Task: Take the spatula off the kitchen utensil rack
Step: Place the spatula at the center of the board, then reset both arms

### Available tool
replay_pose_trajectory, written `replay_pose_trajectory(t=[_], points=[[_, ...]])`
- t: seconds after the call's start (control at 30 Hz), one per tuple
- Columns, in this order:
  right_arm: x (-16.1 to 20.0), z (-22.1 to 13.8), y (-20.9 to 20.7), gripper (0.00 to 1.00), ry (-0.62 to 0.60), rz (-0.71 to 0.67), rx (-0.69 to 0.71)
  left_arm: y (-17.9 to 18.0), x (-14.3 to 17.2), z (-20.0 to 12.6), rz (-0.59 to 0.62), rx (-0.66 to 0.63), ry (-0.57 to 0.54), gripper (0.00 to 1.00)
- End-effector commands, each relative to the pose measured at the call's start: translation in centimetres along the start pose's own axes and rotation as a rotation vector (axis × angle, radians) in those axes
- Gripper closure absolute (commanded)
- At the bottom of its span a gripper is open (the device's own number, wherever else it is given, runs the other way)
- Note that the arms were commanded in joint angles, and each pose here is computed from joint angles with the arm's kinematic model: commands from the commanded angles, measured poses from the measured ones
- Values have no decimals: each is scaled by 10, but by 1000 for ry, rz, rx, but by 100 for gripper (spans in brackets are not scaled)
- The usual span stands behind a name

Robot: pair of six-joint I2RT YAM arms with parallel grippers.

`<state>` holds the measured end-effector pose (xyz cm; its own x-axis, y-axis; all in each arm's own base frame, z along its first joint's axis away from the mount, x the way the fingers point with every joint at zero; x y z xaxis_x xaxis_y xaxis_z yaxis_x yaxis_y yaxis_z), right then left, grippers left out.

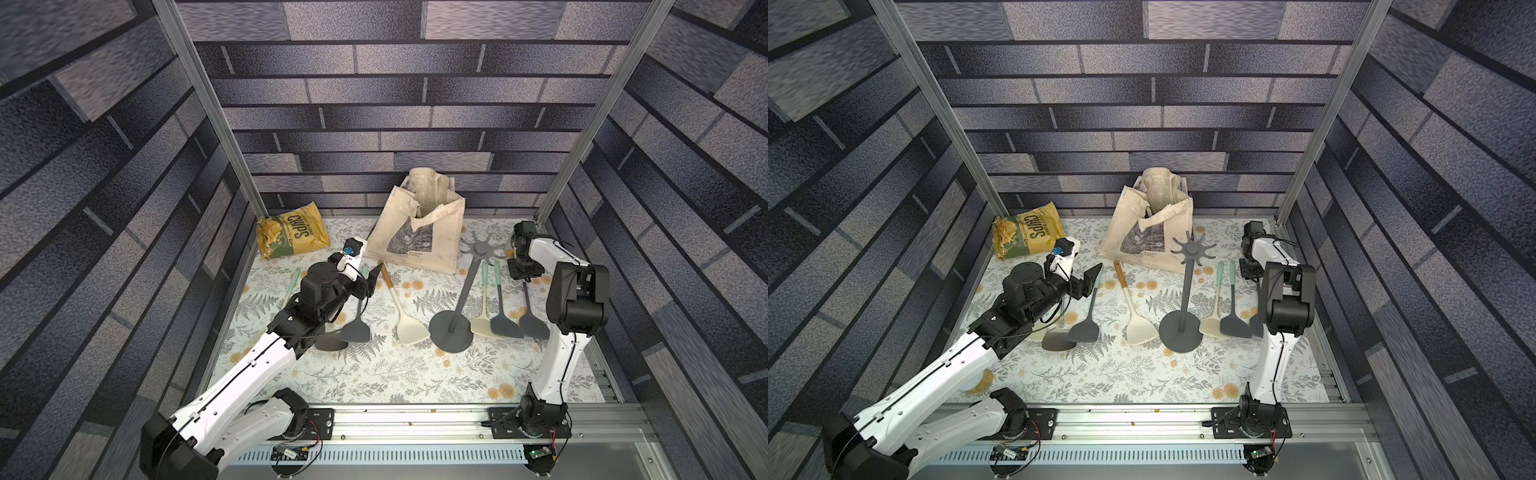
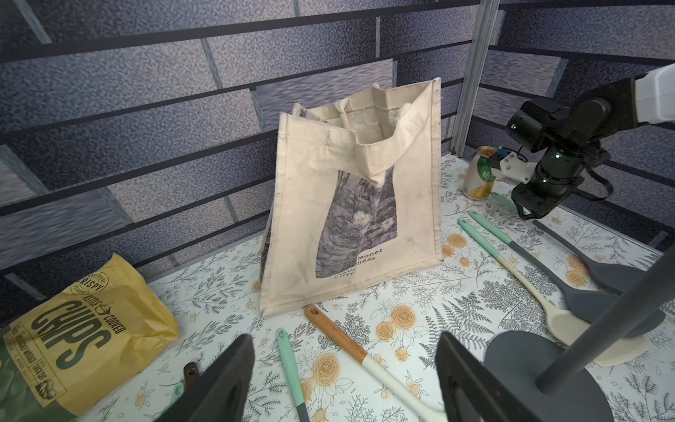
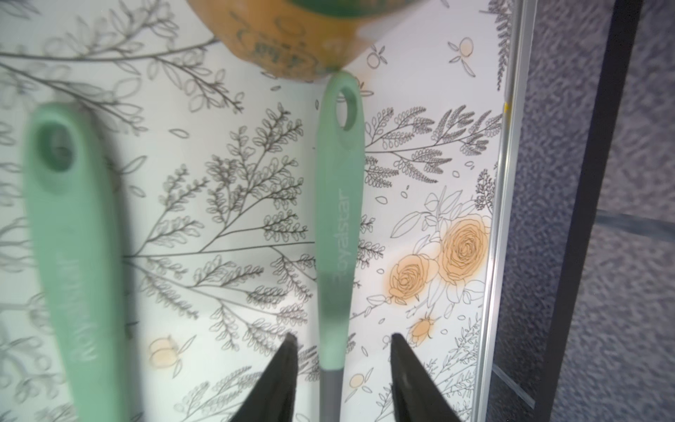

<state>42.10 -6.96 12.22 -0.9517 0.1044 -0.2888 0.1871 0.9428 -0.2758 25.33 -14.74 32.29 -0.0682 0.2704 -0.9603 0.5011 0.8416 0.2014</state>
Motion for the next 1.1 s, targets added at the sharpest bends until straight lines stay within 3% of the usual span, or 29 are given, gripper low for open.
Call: replay_pose_trajectory(t=[0.0, 0.07, 0.13, 0.23, 0.33, 0.43, 0.53, 0.63, 0.77, 0.9, 0.93, 1.07], points=[[-8, -55, -5, 42, -164, 108, -142, 19, 8, -10, -85, -50, 2, 15], [-3, -76, -5, 28, -250, 156, -213, 33, 11, -15, -115, -94, -7, 12], [3, -95, -4, 17, -351, 218, -289, 50, 19, -18, -146, -152, 3, 1], [15, -112, 0, 0, -512, 320, -418, 73, 38, -20, -201, -227, 55, 0], [34, -106, 6, 0, -613, 401, -494, 95, 66, -22, -271, -341, 101, 0], [50, -95, 4, 0, -704, 438, -471, 111, 94, -24, -337, -401, 122, 0], [64, -79, 14, 0, -764, 390, -492, 123, 118, -24, -356, -485, 142, 0], [81, -53, 19, 0, -745, 388, -441, 131, 139, -22, -320, -573, 162, 0], [105, -51, 32, 0, -899, 341, -379, 138, 165, -13, -242, -654, 146, 0], [117, -54, 66, 0, -1064, 168, -354, 141, 192, 12, -195, -633, 209, 0], [118, -54, 72, 0, -1010, 125, -346, 139, 206, 18, -216, -602, 308, 0], [111, -49, 69, 0, -969, 153, -336, 116, 215, 36, -77, -567, 291, 0]])
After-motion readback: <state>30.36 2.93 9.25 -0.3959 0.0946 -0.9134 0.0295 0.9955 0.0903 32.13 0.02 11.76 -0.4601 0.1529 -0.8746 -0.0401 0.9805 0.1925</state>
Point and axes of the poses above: each gripper's point midway between its finger pads, its own z axis out along the fingers, its own y axis along the line the jaws close on, x = y × z, the point moved 7 cm from there along -z, back along the fingers, and after that the axes turned 8 degrees about z, right-handed, at the moved point
